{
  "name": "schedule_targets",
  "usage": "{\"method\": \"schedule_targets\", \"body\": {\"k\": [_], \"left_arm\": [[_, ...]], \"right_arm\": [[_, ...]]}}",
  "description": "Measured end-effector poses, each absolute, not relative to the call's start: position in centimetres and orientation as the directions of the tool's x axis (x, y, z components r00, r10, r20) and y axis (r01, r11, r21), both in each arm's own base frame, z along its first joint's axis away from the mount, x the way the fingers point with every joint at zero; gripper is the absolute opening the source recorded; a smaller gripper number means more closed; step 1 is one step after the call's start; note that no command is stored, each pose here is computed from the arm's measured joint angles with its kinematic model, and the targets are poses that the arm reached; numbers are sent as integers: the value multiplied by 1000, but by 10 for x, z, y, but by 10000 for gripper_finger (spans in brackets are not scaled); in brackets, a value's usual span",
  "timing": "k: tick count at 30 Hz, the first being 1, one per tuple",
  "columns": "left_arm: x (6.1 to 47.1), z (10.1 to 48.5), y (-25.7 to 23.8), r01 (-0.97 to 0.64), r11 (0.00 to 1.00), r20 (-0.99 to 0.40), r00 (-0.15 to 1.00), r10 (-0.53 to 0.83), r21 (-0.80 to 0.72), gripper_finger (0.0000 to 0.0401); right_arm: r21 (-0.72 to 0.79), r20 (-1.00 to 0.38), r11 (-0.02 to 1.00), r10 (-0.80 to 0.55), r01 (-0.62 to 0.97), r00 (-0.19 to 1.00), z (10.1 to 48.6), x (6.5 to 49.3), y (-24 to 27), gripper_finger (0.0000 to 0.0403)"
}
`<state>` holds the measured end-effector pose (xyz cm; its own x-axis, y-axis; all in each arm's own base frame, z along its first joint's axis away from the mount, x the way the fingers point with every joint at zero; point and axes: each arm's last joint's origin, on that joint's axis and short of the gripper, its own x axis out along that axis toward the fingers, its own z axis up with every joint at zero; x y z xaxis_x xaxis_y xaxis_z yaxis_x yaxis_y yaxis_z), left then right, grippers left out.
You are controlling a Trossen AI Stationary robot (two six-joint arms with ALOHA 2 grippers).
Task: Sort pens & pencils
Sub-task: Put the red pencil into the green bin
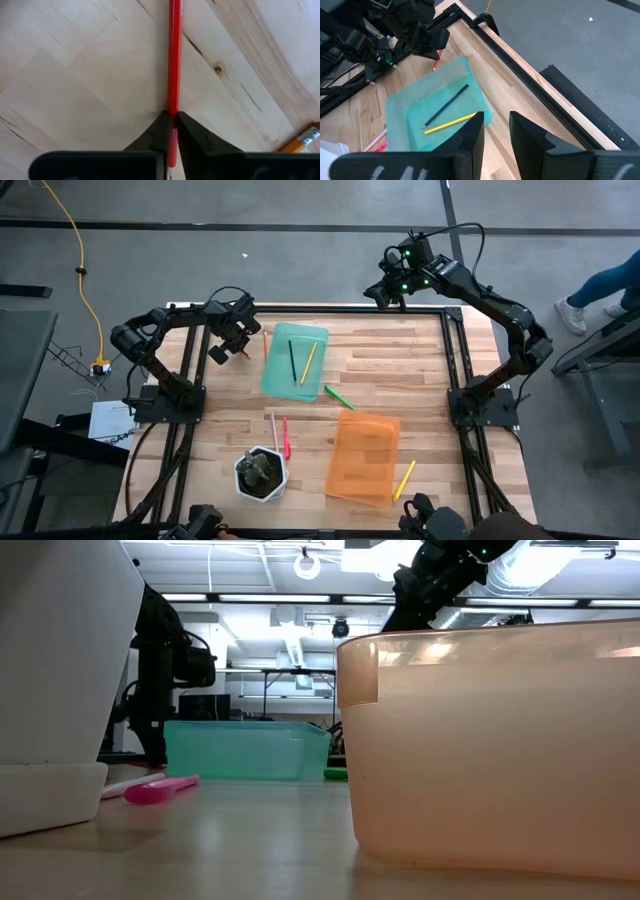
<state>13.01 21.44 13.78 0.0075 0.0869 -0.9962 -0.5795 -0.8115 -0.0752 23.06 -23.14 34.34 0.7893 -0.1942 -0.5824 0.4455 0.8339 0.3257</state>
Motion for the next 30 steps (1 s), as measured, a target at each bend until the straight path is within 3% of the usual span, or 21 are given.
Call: {"method": "schedule_targets", "body": {"k": [16, 30], "left_arm": [[132, 140, 216, -612, -786, -996, 24, 88, -84, 9], [126, 159, 208, -713, -696, -995, 25, 99, -87, 5]], "right_arm": [[319, -582, 838, -196, 442, 789, 343, 231, -232, 83], [289, -590, 841, -219, 456, 777, 343, 230, -232, 83]]}}
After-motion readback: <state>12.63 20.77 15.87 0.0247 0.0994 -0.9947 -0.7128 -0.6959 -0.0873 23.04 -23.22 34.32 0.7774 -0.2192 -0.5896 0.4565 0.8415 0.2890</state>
